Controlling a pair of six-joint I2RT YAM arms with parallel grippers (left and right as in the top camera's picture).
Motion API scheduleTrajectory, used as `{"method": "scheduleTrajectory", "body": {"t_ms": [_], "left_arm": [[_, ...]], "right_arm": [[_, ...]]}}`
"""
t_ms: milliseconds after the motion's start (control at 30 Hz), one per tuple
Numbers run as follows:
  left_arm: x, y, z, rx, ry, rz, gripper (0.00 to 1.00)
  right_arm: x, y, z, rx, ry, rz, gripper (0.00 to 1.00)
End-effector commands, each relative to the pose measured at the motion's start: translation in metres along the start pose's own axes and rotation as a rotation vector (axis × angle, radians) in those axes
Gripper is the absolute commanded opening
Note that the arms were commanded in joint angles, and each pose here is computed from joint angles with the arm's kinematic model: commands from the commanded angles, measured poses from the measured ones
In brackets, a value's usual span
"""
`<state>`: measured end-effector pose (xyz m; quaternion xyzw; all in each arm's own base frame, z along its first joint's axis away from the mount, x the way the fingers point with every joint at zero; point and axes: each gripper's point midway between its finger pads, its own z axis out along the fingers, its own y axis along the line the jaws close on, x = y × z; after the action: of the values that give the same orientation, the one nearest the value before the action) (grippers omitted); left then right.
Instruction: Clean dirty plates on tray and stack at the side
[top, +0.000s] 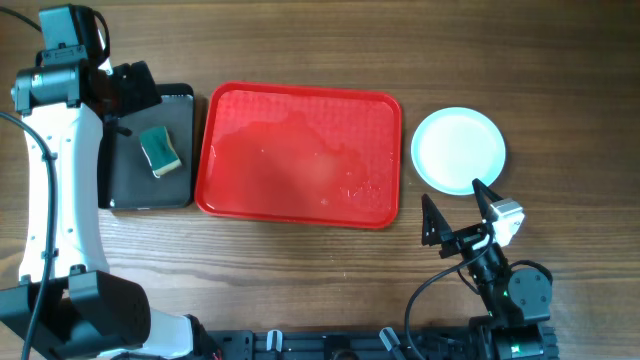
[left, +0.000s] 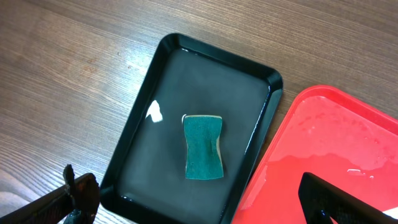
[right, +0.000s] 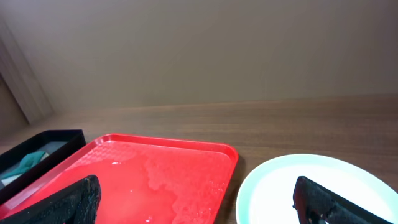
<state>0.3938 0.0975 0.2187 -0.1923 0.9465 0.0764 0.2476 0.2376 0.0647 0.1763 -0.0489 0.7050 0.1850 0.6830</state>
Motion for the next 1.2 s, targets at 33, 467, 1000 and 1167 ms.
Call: {"method": "scheduleTrajectory", "body": {"t_ms": [33, 467, 1000, 1167], "left_arm": [[0.001, 0.001, 0.002, -0.01, 0.005, 0.003, 1.0], [0.001, 0.001, 0.002, -0.01, 0.005, 0.003, 1.0], [-0.004, -0.034, -0.082, 0.097, -0.191, 0.07, 1.0], [-0.001, -0.042, -0.148, 0.167, -0.35, 0.093, 1.0]], "right_arm": [[-0.001, -0.002, 0.0, 0.011, -0.009, -0.011, 1.0], [-0.001, -0.002, 0.0, 0.011, -0.009, -0.011, 1.0], [-0.001, -0.002, 0.0, 0.011, -0.009, -0.011, 1.0], [-0.001, -0.002, 0.0, 0.011, -0.009, -0.011, 1.0]]}}
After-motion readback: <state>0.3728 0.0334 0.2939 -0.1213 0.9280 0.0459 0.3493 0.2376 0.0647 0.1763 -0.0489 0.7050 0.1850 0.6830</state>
